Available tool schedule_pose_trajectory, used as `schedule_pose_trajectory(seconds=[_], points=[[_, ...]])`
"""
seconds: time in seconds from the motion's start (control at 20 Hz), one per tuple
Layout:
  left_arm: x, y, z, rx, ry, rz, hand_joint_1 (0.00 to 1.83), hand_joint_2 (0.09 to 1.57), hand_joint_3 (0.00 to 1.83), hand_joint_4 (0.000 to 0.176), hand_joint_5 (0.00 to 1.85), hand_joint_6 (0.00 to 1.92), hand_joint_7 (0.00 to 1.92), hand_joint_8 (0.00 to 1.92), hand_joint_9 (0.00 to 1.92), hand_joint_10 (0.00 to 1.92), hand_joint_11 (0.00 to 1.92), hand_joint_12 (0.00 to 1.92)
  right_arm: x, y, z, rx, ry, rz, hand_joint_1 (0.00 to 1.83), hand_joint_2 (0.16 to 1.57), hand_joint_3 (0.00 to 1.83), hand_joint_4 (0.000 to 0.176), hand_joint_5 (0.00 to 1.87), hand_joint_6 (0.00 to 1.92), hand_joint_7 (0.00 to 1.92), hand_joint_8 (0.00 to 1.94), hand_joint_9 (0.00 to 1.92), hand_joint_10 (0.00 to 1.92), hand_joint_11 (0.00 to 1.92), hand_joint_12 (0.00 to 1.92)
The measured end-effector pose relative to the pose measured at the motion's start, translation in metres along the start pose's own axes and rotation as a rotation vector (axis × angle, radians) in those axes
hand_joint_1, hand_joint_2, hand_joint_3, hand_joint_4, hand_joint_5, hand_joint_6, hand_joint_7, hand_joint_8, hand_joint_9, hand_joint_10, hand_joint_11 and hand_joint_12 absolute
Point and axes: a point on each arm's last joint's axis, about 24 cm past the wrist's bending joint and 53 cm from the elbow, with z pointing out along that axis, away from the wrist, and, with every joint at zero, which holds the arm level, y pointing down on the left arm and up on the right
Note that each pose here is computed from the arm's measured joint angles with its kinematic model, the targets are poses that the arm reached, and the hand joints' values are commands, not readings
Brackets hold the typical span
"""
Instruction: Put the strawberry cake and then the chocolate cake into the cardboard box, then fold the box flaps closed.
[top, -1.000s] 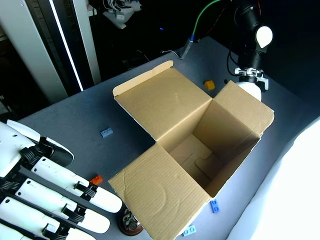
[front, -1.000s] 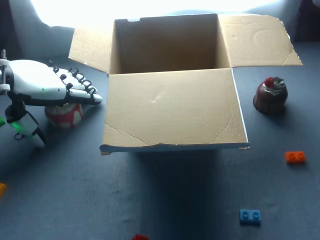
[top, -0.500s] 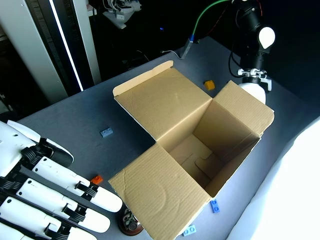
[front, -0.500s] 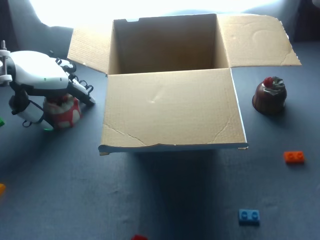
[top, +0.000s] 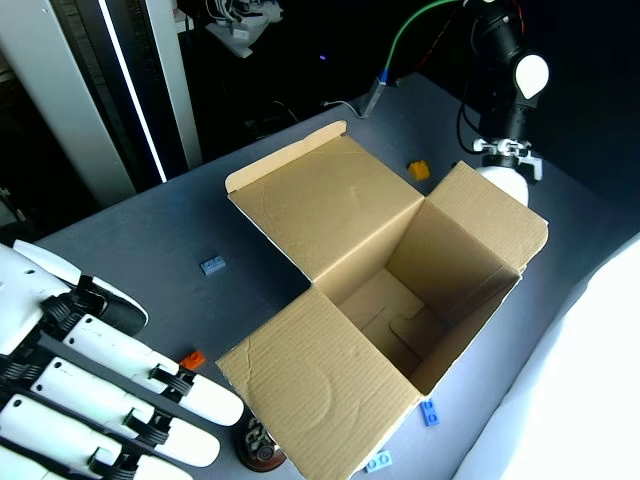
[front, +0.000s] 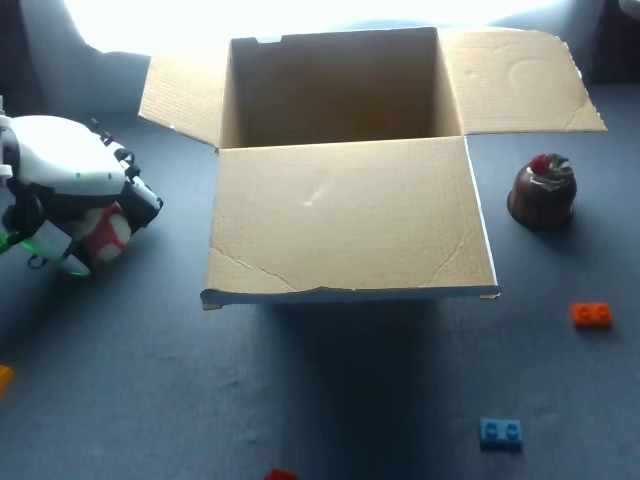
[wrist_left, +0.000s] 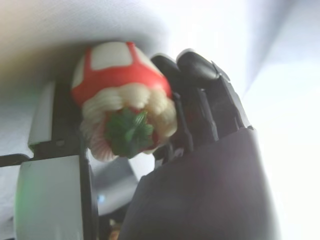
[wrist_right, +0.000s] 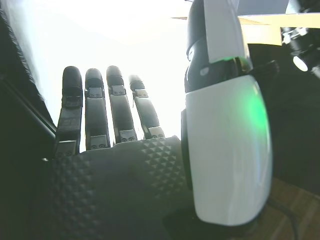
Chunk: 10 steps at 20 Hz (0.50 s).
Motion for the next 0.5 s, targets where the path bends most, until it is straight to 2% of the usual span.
schedule_pose_trajectory(seconds=[0.25,0.5], points=[[0.005,-0.011,-0.011,0.030,0.013,-0.002,1.11,1.32,0.00,0.000,0.55,1.53,0.69,1.57,0.49,1.51,0.26,1.90,-0.001,0.000,0.000,0.001,-0.001,0.002,0.94,0.97,0.00,0.000,0.06,0.00,0.18,0.00,0.16,0.00,0.00,0.54],[0.001,-0.001,-0.030,0.010,0.004,-0.010,1.11,1.32,0.00,0.000,0.55,1.53,0.68,1.57,0.49,1.52,0.27,1.90,-0.001,0.000,0.000,0.001,-0.002,0.002,0.94,0.97,0.00,0.000,0.06,0.00,0.18,0.00,0.16,0.00,0.00,0.56]])
